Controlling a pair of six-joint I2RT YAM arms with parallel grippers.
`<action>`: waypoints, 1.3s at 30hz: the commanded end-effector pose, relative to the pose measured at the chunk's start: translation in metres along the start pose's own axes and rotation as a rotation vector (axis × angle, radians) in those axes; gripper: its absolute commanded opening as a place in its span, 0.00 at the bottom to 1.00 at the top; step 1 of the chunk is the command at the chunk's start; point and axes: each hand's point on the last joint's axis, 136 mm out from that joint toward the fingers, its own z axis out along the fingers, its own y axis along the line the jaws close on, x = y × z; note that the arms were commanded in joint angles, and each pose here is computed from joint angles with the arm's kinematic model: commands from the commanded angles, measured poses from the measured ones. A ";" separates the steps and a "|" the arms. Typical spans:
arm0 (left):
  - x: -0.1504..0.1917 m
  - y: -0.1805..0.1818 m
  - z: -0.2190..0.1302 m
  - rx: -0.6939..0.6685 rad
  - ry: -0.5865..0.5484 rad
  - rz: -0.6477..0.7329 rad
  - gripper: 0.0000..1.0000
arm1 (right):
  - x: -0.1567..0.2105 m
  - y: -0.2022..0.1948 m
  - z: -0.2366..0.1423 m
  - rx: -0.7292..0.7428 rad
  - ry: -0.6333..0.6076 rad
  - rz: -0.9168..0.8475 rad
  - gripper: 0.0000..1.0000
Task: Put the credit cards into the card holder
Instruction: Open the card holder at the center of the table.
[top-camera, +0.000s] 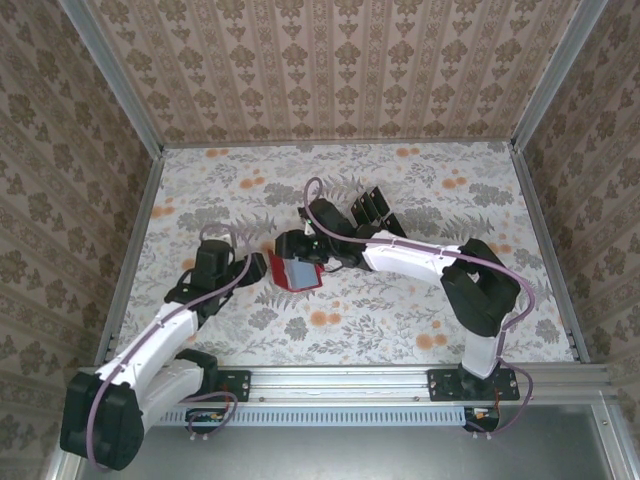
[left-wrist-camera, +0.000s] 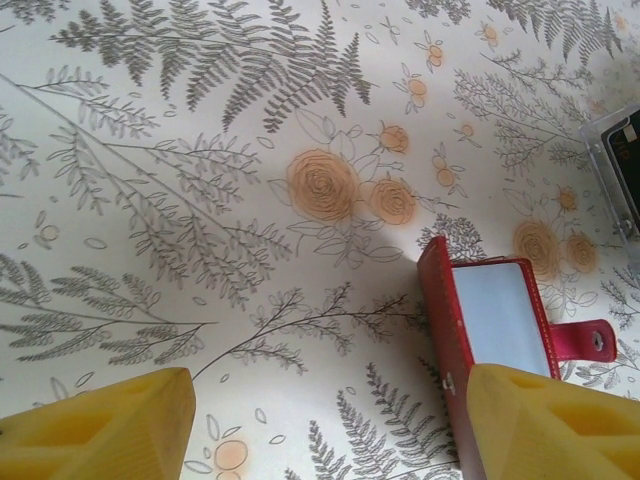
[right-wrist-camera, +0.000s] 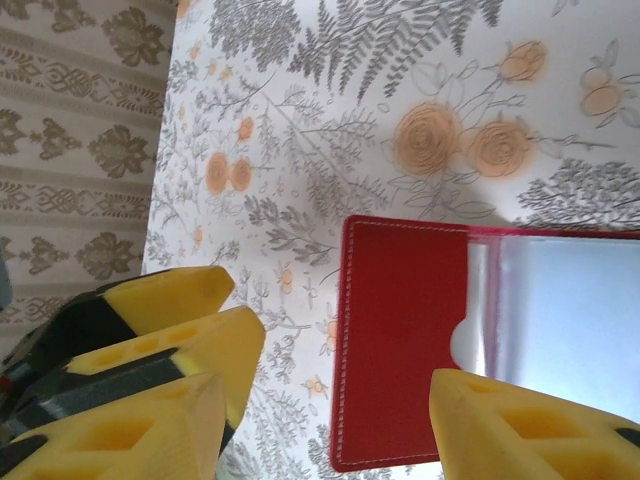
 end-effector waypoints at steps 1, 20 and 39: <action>-0.022 -0.024 0.000 0.049 -0.034 0.032 0.73 | 0.008 -0.030 -0.003 0.106 0.005 -0.019 0.56; 0.030 0.005 0.030 -0.114 0.101 0.148 0.73 | 0.017 -0.115 -0.013 0.529 0.064 -0.300 0.58; 0.040 0.025 0.040 -0.189 0.131 0.129 0.73 | 0.018 -0.146 -0.026 0.573 0.003 -0.193 0.00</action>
